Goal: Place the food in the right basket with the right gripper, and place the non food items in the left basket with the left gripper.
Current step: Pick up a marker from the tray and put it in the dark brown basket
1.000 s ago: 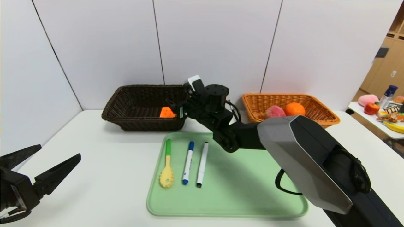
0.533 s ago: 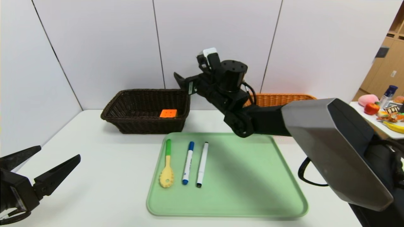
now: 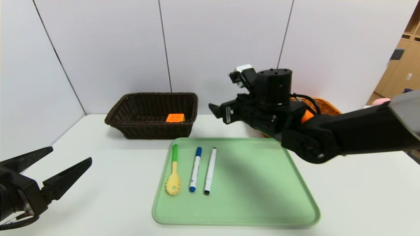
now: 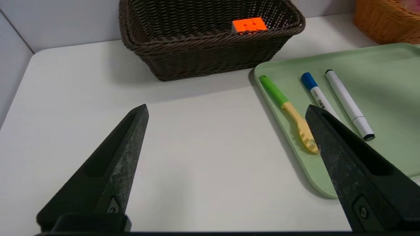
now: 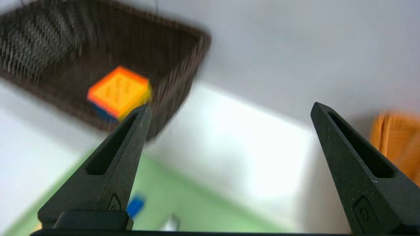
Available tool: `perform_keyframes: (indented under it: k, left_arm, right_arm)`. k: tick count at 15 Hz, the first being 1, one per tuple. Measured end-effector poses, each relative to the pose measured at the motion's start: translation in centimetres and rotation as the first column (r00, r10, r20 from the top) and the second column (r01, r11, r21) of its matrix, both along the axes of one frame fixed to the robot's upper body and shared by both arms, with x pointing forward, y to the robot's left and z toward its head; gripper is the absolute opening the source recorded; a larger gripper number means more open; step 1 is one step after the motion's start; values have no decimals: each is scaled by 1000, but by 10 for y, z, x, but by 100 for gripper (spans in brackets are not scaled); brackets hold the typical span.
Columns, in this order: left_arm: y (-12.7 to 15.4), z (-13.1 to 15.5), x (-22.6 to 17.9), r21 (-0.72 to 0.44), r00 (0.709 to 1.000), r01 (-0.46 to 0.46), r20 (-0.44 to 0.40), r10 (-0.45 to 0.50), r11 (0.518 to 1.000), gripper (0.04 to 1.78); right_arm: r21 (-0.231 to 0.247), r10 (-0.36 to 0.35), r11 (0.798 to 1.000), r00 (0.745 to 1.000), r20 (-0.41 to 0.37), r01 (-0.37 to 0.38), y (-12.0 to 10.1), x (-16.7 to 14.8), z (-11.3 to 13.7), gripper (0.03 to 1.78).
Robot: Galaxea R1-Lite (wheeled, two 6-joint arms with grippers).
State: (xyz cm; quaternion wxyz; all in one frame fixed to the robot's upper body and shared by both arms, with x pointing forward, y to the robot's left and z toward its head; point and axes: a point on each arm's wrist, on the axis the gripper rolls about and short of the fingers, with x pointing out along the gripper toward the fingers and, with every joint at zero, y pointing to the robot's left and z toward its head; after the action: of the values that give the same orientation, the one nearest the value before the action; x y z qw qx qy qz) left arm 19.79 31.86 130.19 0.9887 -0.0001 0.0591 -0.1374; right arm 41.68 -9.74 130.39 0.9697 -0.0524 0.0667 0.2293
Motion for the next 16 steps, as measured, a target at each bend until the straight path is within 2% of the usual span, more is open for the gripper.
perform_keyframes:
  k: [2,4,5,8,12,16]
  left_arm:
    - [-6,3,11,-13,999,38,31,-37,999,169]
    - [-13,5,27,-22,995,73,63,-72,997,169]
    - [-17,6,36,-23,993,90,79,-88,996,169]
    - [-34,6,58,-27,986,128,111,-124,991,169]
    - [-72,4,82,-67,987,153,56,-150,986,169]
    - [-101,-8,104,-52,989,147,-11,-148,988,169]
  right_arm:
    - [-18,-13,1000,996,-93,11,-10,-31,-13,169]
    - [-3,-42,999,988,-147,42,-18,-53,-21,169]
    - [-1,-69,998,987,-147,69,-22,-61,-22,169]
    - [-2,-75,997,987,-140,76,-29,-76,-27,169]
    - [4,-79,997,982,-171,80,-45,-94,-34,169]
    - [-9,-82,997,980,-183,81,-53,-104,-38,169]
